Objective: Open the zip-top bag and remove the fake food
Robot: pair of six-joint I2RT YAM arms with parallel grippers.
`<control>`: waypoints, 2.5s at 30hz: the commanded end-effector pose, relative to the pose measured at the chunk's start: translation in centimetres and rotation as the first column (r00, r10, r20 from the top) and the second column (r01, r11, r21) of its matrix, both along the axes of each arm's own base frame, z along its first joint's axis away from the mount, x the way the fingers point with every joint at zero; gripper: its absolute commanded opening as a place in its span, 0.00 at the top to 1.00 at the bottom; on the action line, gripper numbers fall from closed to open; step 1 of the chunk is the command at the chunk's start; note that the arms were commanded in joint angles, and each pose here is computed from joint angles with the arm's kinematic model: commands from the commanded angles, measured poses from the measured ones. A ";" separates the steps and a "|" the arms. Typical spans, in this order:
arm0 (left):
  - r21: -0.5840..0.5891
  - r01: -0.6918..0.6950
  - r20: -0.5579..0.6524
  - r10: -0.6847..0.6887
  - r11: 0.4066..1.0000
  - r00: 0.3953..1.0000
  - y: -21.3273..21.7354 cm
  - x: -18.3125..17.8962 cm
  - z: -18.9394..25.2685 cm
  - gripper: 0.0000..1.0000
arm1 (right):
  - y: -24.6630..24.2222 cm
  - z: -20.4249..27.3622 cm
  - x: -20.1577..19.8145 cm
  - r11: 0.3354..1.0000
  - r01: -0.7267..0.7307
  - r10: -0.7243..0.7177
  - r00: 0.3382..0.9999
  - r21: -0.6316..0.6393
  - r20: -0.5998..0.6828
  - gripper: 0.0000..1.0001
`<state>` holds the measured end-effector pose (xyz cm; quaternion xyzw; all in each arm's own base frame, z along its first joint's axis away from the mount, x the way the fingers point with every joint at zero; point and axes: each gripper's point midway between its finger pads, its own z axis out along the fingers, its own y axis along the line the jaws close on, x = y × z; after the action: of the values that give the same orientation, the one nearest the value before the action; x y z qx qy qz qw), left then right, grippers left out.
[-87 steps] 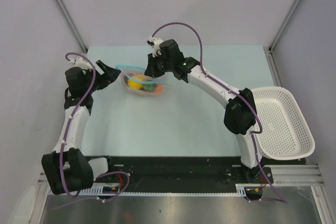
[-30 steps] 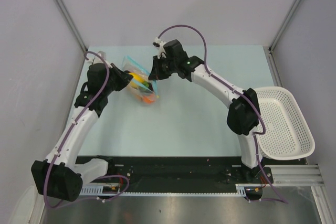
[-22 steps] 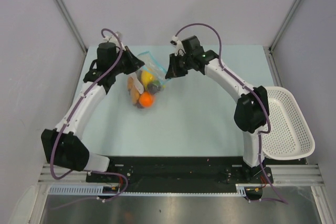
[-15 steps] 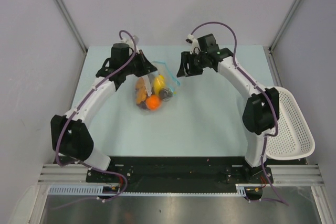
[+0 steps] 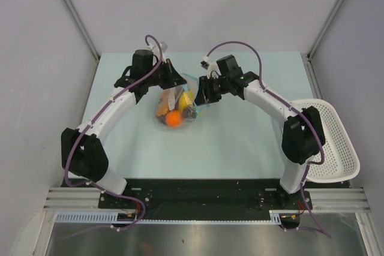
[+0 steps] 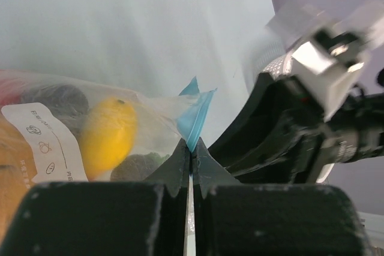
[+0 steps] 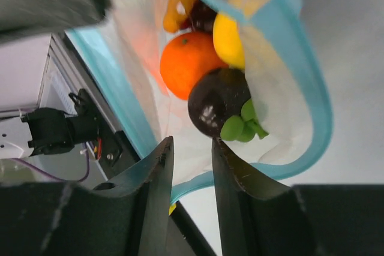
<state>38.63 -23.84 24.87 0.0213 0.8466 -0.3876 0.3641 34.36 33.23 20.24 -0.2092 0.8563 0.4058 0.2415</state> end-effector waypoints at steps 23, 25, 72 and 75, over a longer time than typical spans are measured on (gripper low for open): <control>-0.124 0.064 -0.051 -0.070 0.990 0.996 -5.3 -0.3 -2.5 1.00 | 3.0 -12.6 -0.9 1.000 -0.014 0.013 0.993 -0.004 -0.118 0.18; -0.123 0.068 -0.055 -0.075 0.990 0.996 -5.4 -0.5 -2.7 1.00 | 3.0 -13.3 -1.1 1.000 -0.015 0.013 0.991 -0.018 -0.129 0.18; -0.039 0.071 -0.060 -0.073 0.997 0.996 -3.5 -1.6 -6.4 1.00 | -39.9 -2.6 -4.4 0.280 0.853 -0.929 0.356 -0.441 0.099 0.83; -0.042 0.076 -0.051 -0.079 0.996 0.996 -3.6 -1.6 -5.8 1.00 | -41.4 -4.9 -4.7 0.234 0.837 -0.937 0.330 -0.494 0.114 0.78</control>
<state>36.76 -27.11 17.00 0.0177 0.8615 -0.4039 0.3071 31.64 -6.21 18.00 0.2974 0.8978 0.0517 0.3207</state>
